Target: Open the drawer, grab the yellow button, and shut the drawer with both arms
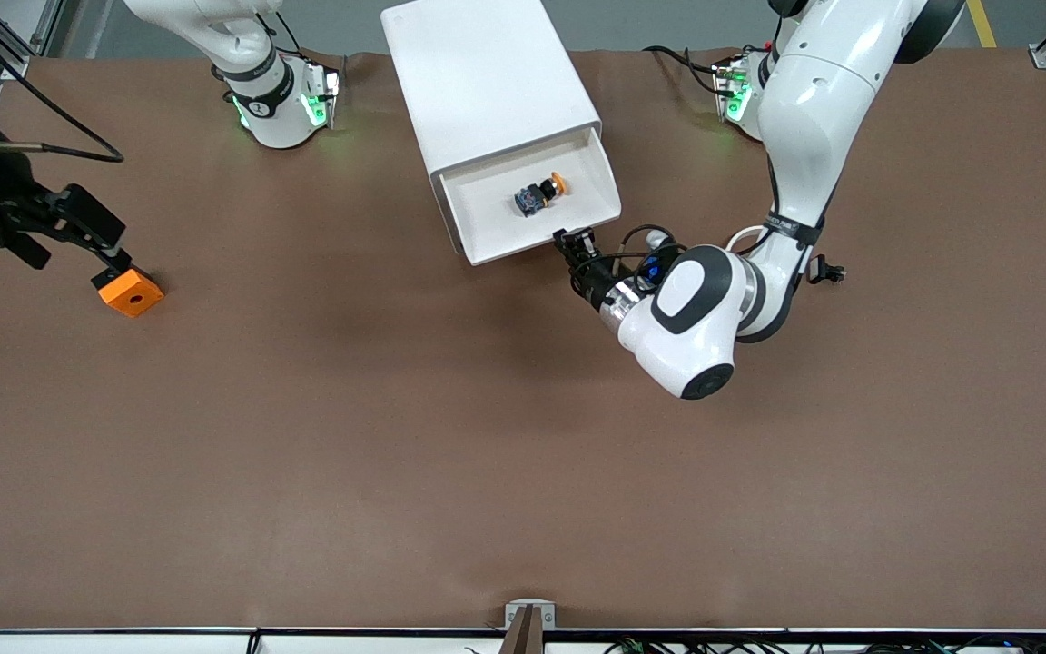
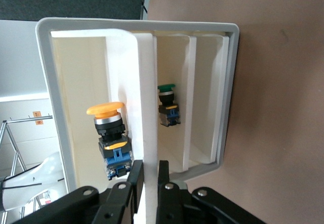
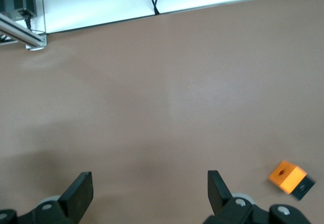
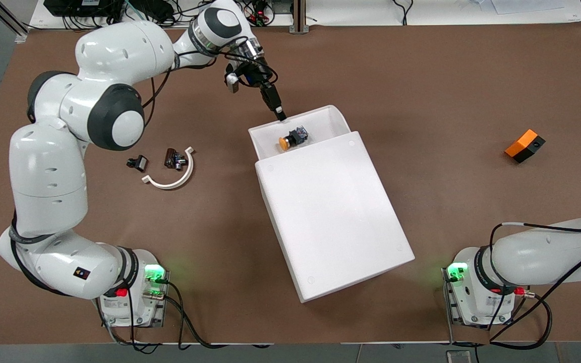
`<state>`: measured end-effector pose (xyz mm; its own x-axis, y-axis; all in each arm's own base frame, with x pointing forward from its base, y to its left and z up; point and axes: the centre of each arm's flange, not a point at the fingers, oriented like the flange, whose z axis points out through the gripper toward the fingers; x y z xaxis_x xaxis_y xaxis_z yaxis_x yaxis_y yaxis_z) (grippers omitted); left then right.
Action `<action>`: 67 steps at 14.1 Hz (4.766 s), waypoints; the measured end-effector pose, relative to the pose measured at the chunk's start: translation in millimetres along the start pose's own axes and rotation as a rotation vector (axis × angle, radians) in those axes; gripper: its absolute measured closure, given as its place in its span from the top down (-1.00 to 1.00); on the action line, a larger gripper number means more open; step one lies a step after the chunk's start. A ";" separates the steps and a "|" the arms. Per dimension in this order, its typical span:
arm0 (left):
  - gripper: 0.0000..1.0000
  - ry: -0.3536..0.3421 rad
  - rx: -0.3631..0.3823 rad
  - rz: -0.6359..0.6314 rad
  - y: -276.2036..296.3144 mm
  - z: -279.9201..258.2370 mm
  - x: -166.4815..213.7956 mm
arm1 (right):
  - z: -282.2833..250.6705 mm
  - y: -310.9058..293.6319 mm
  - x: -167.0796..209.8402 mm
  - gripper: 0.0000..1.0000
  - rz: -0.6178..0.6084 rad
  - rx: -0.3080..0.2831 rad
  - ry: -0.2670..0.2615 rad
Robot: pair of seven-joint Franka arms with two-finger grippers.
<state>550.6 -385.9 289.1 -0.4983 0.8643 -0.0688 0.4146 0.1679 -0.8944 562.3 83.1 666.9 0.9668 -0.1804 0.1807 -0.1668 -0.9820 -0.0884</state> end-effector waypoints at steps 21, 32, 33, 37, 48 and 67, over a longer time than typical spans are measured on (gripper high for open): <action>1.00 -0.207 -0.474 0.418 61.9 -243.2 134.0 | 124.4 -321.1 -208.1 1.00 0.549 -0.163 -0.234; 1.00 0.588 -0.616 1.200 7.0 -283.2 160.9 | 221.1 -390.5 -256.5 1.00 0.570 -0.163 -0.269; 1.00 0.636 -0.610 1.258 -5.0 -282.7 155.5 | 224.5 -393.6 -261.5 1.00 0.574 -0.170 -0.270; 1.00 0.735 -0.630 1.448 -30.6 -282.6 150.2 | 226.1 -407.8 -286.6 1.00 0.574 -0.181 -0.271; 1.00 0.913 -0.629 1.566 -28.6 -180.0 133.9 | 252.3 -406.5 -286.4 0.38 0.622 -0.226 -0.270; 1.00 0.836 -0.625 1.592 -80.3 -6.1 43.7 | 111.1 -224.9 -94.7 -0.17 0.287 -0.282 -0.429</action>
<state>500.2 -358.7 360.5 0.9334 0.3111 -0.1786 0.3249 -0.9443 0.0529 529.8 327.2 560.8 0.8572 -0.4608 -0.2297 -0.4219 -0.8844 0.1997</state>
